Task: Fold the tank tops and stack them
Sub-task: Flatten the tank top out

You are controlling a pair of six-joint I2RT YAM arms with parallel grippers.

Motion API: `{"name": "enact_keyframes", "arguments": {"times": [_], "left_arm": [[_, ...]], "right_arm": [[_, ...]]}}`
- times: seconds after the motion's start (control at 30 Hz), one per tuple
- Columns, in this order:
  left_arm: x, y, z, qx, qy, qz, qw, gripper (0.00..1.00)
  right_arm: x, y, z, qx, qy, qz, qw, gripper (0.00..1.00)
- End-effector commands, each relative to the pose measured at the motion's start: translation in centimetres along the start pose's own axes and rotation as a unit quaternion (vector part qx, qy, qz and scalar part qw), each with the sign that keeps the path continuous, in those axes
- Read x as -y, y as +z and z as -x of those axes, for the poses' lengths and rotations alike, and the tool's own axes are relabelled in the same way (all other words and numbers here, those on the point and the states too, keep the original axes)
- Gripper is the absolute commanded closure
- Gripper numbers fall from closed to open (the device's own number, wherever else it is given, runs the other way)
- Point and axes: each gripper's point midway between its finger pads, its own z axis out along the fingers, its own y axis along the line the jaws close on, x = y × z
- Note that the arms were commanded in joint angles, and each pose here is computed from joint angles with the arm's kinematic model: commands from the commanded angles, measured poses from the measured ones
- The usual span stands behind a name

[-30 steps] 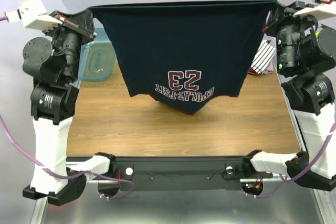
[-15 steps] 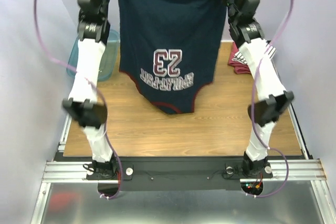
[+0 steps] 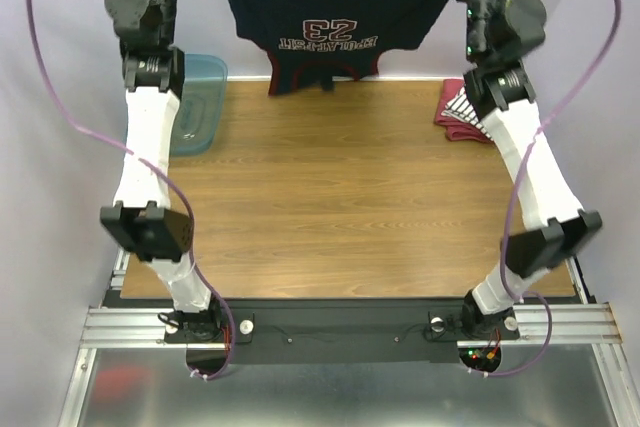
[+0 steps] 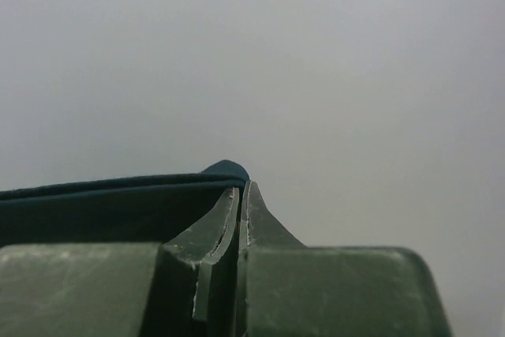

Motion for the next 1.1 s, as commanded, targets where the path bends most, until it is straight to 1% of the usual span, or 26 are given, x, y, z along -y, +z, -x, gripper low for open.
{"name": "enact_keyframes", "arguments": {"times": [0.0,0.03,0.07,0.1,0.13,0.17,0.2,0.27,0.3,0.37,0.4,0.43,0.47,0.5,0.53,0.57,0.63,0.67,0.73,0.77,0.83,0.87,0.9,0.93,0.97,1.07], "left_arm": [[3.9,-3.4,3.3,0.033,0.002,-0.061,0.998,1.0],[3.5,-4.2,2.6,0.026,-0.004,-0.054,0.998,1.0],[3.3,-5.1,2.0,0.02,-0.021,-0.052,0.998,1.0],[2.0,-7.1,-0.1,-0.006,-0.029,-0.035,0.999,1.0],[1.6,-8.2,-1.2,-0.018,-0.04,-0.03,0.999,1.0],[1.0,-9.3,-2.5,-0.032,-0.065,-0.018,0.997,1.0],[-0.4,-12.2,-5.1,-0.062,-0.083,0.006,0.995,1.0],[-1.0,-15.3,-8.1,-0.093,-0.104,0.027,0.99,1.0],[-2.4,-19.1,-10.9,-0.123,-0.122,0.059,0.983,1.0],[-3.6,-23.3,-14.1,-0.159,-0.143,0.092,0.972,1.0],[-2.6,-25.6,-14.5,-0.165,-0.16,0.097,0.968,1.0],[-4.6,-29.7,-18.1,-0.206,-0.168,0.137,0.954,1.0],[-5.5,-32.4,-19.8,-0.234,-0.176,0.169,0.941,1.0],[-6.1,-36.7,-21.9,-0.272,-0.184,0.2,0.923,1.0],[-5.9,-37.7,-21.9,-0.271,-0.186,0.198,0.924,1.0],[-6.7,-40.2,-23.1,-0.299,-0.184,0.229,0.908,1.0],[-6.7,-43.5,-24.2,-0.327,-0.188,0.24,0.895,1.0],[-6.9,-45.7,-25.4,-0.363,-0.191,0.258,0.875,1.0],[-7.0,-48.4,-26.4,-0.394,-0.196,0.27,0.856,1.0],[-6.7,-50.1,-27.3,-0.42,-0.204,0.275,0.84,1.0],[-6.6,-52.2,-28.0,-0.444,-0.209,0.277,0.826,0.95],[-6.0,-52.6,-28.2,-0.453,-0.211,0.266,0.824,0.9],[-5.9,-53.3,-28.4,-0.464,-0.209,0.264,0.819,0.79],[-5.7,-53.9,-28.4,-0.476,-0.206,0.266,0.812,0.75],[-5.3,-53.9,-28.2,-0.479,-0.204,0.26,0.814,0.68],[-4.1,-53.3,-27.6,-0.477,-0.212,0.243,0.818,0.65]], "right_arm": [[2.5,-2.5,0.5,0.022,0.02,-0.037,0.999,0.99],[2.8,-3.3,-0.5,0.01,0.022,-0.04,0.999,0.99],[3.2,-4.8,-5.3,-0.041,0.022,-0.048,0.998,0.99],[3.9,-6.4,-4.0,-0.037,0.033,-0.051,0.997,1.0],[4.2,-7.7,-5.8,-0.059,0.036,-0.054,0.996,1.0],[4.7,-9.8,-9.1,-0.097,0.043,-0.058,0.993,1.0],[5.1,-11.2,-10.7,-0.118,0.046,-0.063,0.99,1.0],[5.8,-14.2,-11.4,-0.144,0.075,-0.069,0.984,1.0],[6.4,-17.1,-14.1,-0.184,0.074,-0.071,0.978,1.0],[6.9,-20.3,-16.9,-0.224,0.085,-0.072,0.968,1.0],[6.9,-21.9,-18.0,-0.241,0.11,-0.075,0.961,1.0],[7.5,-25.1,-21.4,-0.29,0.102,-0.081,0.948,0.99],[7.3,-26.5,-21.0,-0.295,0.13,-0.075,0.944,1.0],[8.1,-29.8,-23.9,-0.343,0.122,-0.086,0.927,1.0],[8.6,-31.6,-24.8,-0.364,0.125,-0.095,0.918,1.0],[8.5,-33.1,-25.3,-0.379,0.138,-0.095,0.91,1.0],[8.3,-36.5,-26.2,-0.412,0.172,-0.092,0.89,0.99],[8.4,-39.0,-27.8,-0.44,0.188,-0.103,0.872,0.94],[8.8,-41.3,-27.9,-0.453,0.207,-0.114,0.859,0.82],[9.1,-43.5,-29.0,-0.48,0.213,-0.127,0.842,0.66],[9.4,-44.9,-28.4,-0.48,0.227,-0.135,0.837,0.52],[9.0,-45.1,-28.1,-0.478,0.244,-0.132,0.834,0.41],[8.7,-44.9,-27.6,-0.472,0.255,-0.124,0.835,0.37],[8.4,-45.0,-27.1,-0.471,0.268,-0.122,0.832,0.32],[8.1,-44.3,-26.2,-0.463,0.275,-0.117,0.835,0.27],[7.9,-43.6,-25.2,-0.46,0.271,-0.114,0.838,0.26]]}}
